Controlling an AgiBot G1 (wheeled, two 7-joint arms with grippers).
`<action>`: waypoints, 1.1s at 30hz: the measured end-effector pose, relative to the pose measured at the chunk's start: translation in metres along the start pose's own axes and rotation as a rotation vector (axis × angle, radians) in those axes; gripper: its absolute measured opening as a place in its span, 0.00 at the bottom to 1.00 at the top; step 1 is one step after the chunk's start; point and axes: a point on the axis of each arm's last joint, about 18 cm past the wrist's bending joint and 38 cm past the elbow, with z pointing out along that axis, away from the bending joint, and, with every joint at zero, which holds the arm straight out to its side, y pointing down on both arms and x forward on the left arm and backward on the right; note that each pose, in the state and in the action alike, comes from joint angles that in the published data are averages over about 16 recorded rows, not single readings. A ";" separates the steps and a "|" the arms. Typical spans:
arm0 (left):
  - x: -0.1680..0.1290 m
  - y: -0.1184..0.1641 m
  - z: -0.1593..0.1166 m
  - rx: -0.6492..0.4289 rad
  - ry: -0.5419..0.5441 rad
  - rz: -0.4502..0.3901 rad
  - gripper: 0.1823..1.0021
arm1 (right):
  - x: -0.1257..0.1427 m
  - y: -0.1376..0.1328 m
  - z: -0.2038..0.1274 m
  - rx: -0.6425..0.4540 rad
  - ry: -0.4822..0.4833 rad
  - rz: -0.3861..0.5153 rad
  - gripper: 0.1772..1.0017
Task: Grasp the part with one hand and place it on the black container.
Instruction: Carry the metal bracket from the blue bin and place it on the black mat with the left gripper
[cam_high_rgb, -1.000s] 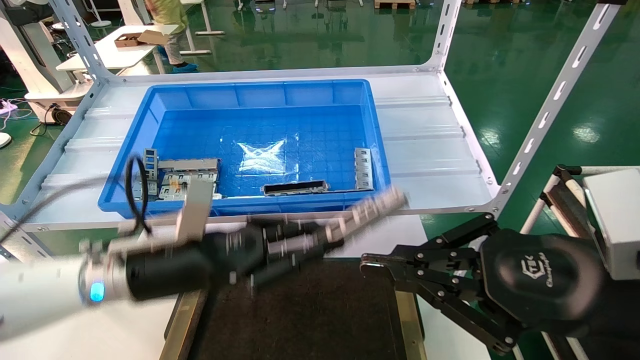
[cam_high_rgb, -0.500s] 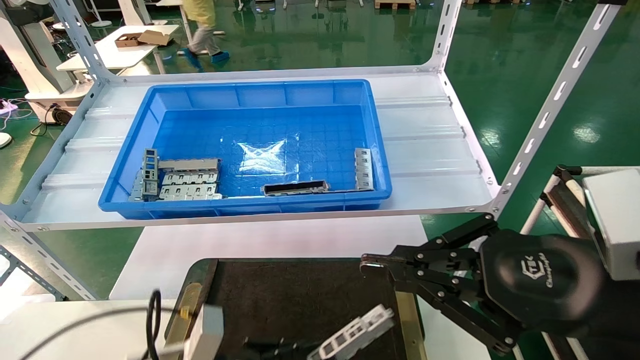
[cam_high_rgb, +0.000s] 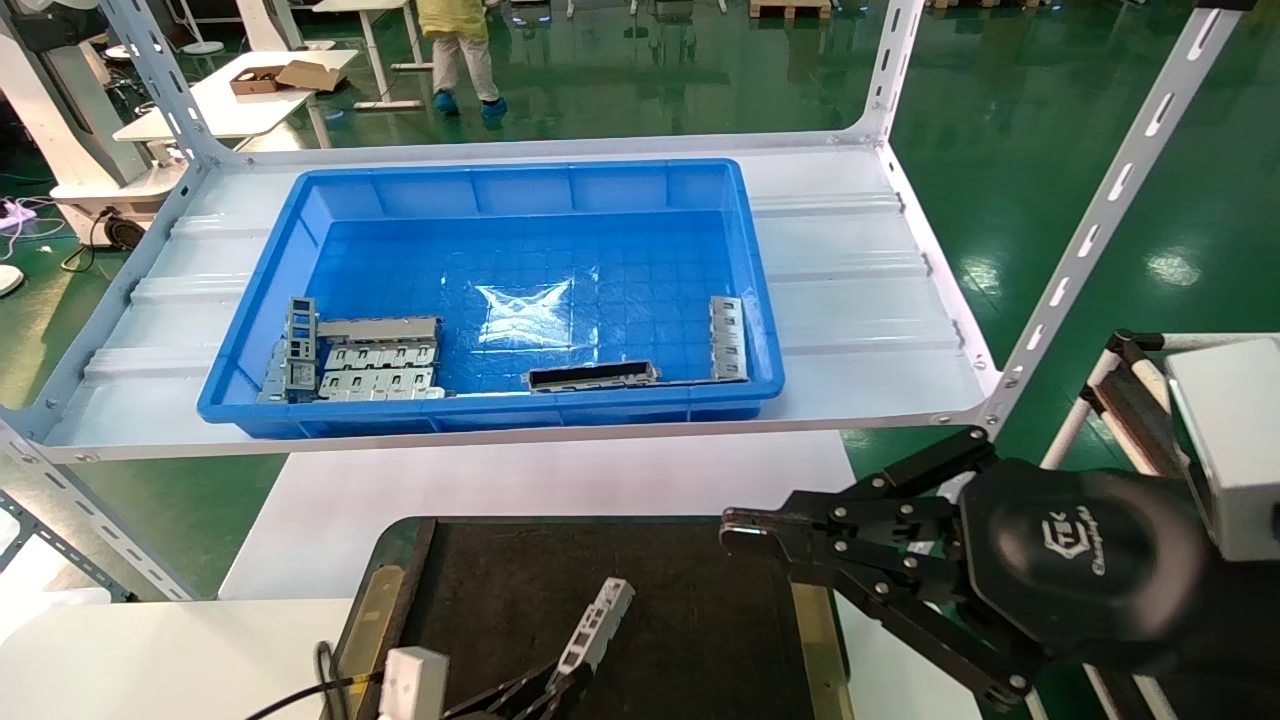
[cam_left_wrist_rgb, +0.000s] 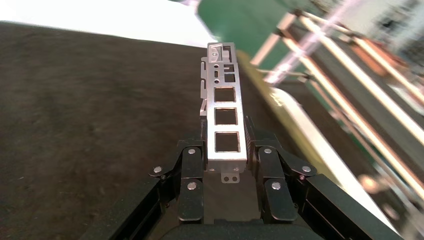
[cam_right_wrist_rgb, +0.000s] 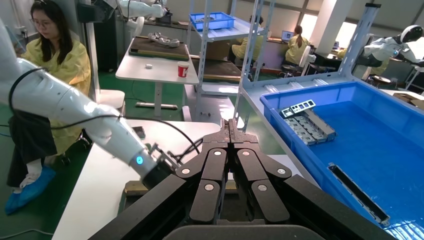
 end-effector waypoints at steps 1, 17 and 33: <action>0.000 0.002 0.004 0.006 -0.025 -0.014 0.17 | 0.000 0.000 0.000 0.000 0.000 0.000 0.02; 0.008 0.012 0.067 0.046 -0.219 -0.169 0.17 | 0.000 0.000 0.000 0.000 0.000 0.000 0.02; 0.010 0.019 0.092 0.032 -0.281 -0.214 0.17 | 0.000 0.000 0.000 0.000 0.000 0.000 0.02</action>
